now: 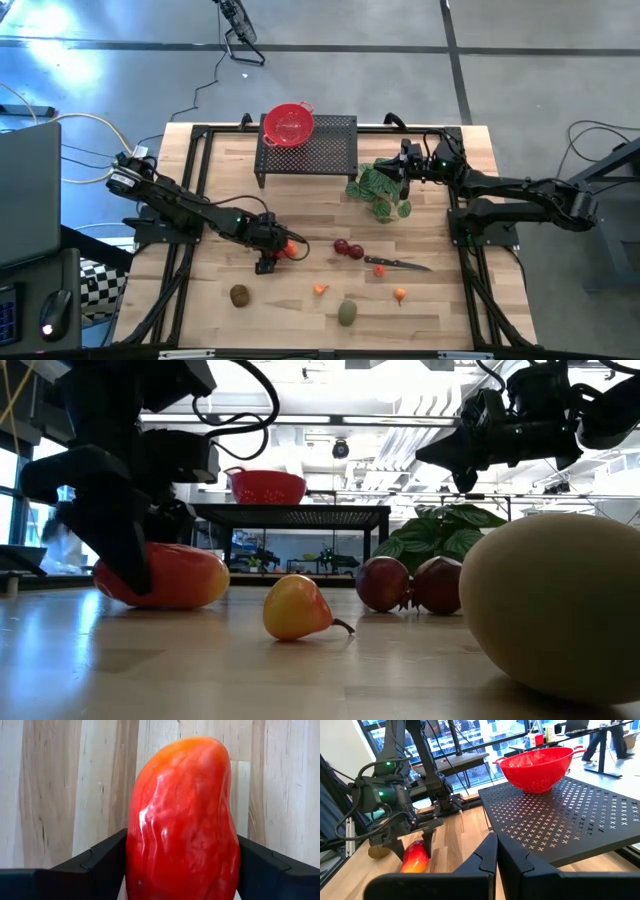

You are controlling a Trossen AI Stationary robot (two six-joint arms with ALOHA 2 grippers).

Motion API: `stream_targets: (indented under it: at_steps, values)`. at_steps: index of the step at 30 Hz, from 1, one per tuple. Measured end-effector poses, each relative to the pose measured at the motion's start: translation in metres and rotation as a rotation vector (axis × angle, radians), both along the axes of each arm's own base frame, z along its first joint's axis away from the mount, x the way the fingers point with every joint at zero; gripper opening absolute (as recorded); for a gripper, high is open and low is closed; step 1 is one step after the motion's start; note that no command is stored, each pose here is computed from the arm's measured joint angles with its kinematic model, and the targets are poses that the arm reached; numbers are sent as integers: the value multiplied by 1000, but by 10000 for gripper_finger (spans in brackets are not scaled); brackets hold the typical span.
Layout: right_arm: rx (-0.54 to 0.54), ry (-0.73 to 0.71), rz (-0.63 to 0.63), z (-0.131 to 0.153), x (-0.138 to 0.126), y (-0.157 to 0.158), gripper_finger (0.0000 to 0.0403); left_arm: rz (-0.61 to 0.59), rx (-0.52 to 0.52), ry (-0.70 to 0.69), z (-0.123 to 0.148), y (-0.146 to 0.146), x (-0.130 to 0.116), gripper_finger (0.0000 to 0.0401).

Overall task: Pick & Place Fruit
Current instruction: Put the red mango in the red strainer bowl on the shelf

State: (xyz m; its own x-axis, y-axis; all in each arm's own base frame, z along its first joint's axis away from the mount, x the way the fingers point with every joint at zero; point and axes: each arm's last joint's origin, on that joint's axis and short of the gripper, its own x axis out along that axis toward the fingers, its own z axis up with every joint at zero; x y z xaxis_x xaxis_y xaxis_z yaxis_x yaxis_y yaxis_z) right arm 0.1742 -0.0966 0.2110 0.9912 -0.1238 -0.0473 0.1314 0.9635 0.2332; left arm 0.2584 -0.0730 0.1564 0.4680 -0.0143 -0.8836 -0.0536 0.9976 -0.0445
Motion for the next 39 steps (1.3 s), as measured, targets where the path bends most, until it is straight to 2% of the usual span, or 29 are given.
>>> stream_targets:
  at_steps: [29, 35, 39]
  values:
    - [0, 0, 0, 0, 0, 0, 3, 26, -53, 9, 1, -1, 0, 291]
    - [-7, 1, 0, 0, 0, 0, 3, -1, -41, -3, 13, -3, 7, 291]
    - [-8, 1, 0, 0, 0, 0, 3, -29, 17, 17, 27, -4, 12, 291]
